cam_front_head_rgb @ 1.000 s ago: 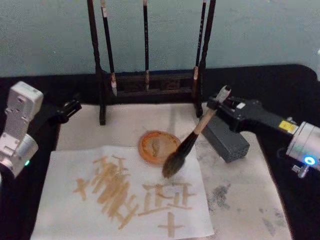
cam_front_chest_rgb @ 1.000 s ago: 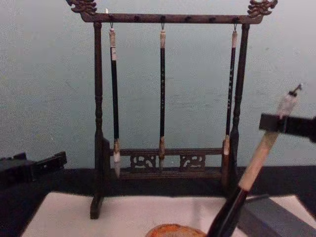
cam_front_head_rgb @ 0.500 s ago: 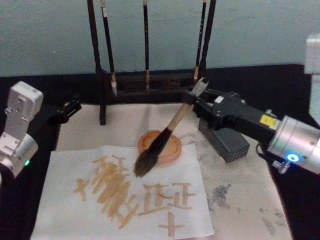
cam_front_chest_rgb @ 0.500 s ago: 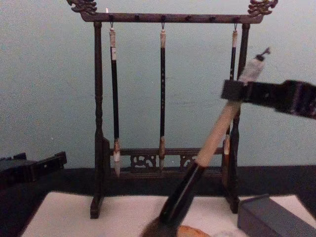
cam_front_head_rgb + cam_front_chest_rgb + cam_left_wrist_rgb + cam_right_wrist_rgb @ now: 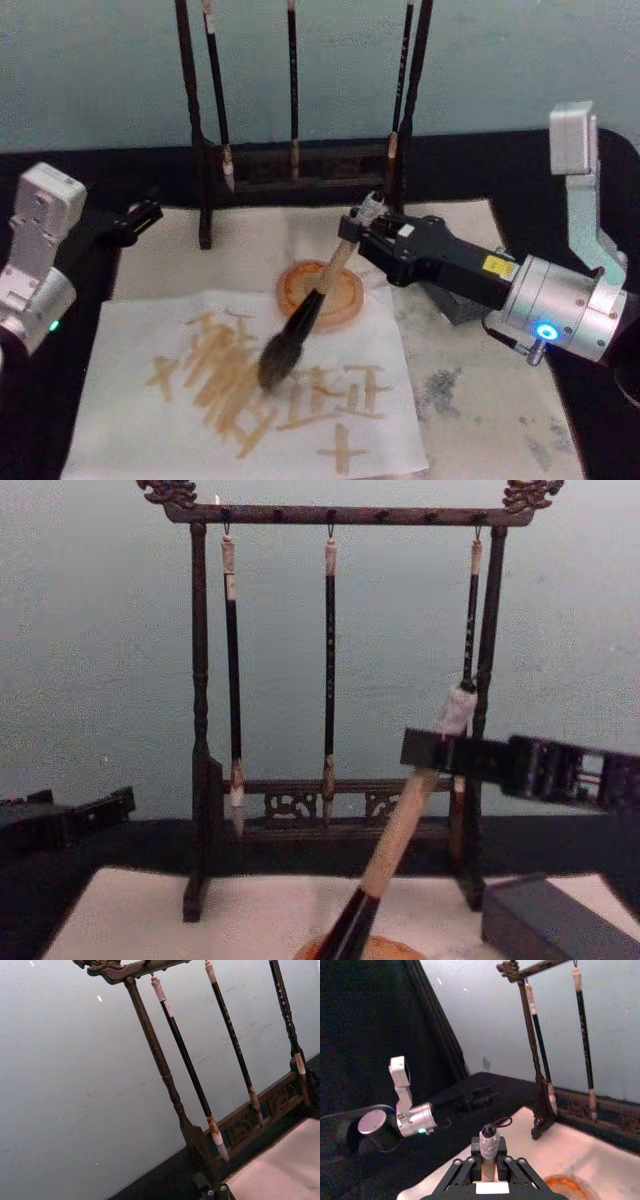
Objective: Pick up the brush from the inkstone, write on the paper, then place the brush back to its original position.
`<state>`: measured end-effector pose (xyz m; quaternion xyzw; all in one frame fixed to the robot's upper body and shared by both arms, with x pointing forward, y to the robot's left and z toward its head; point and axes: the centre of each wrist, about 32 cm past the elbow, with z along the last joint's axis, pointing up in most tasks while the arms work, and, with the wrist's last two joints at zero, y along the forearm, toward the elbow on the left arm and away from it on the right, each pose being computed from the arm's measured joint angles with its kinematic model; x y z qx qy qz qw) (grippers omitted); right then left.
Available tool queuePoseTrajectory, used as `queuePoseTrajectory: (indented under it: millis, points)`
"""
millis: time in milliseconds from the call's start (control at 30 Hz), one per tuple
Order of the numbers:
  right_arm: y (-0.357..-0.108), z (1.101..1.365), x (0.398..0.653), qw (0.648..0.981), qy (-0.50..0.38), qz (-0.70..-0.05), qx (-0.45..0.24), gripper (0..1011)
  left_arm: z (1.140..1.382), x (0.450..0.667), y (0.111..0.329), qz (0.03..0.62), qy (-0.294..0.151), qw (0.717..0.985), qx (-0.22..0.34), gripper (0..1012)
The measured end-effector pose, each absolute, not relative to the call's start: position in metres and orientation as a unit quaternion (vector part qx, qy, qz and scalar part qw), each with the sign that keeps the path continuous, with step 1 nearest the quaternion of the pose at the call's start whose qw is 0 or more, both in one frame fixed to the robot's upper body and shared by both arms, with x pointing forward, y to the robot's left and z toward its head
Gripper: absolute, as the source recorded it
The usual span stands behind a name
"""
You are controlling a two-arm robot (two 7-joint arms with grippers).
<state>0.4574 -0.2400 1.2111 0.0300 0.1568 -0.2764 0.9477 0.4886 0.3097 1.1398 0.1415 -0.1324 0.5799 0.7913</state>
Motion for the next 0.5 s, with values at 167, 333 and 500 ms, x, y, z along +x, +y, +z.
queuePoseTrajectory:
  millis: [167,333,500]
  points:
    - [-0.246,1.204,0.457,0.943,0.167,-0.286,0.023,164,1.14,0.489,0.31,0.58,-0.132,0.791,0.141,1002]
    - [-0.256,1.202,0.455,0.939,0.169,-0.299,0.02,164,1.14,0.489,0.31,0.58,-0.132,0.791,0.141,1002]
    - [-0.268,1.202,0.452,0.933,0.167,-0.317,0.02,164,1.14,0.489,0.31,0.58,-0.132,0.791,0.141,1002]
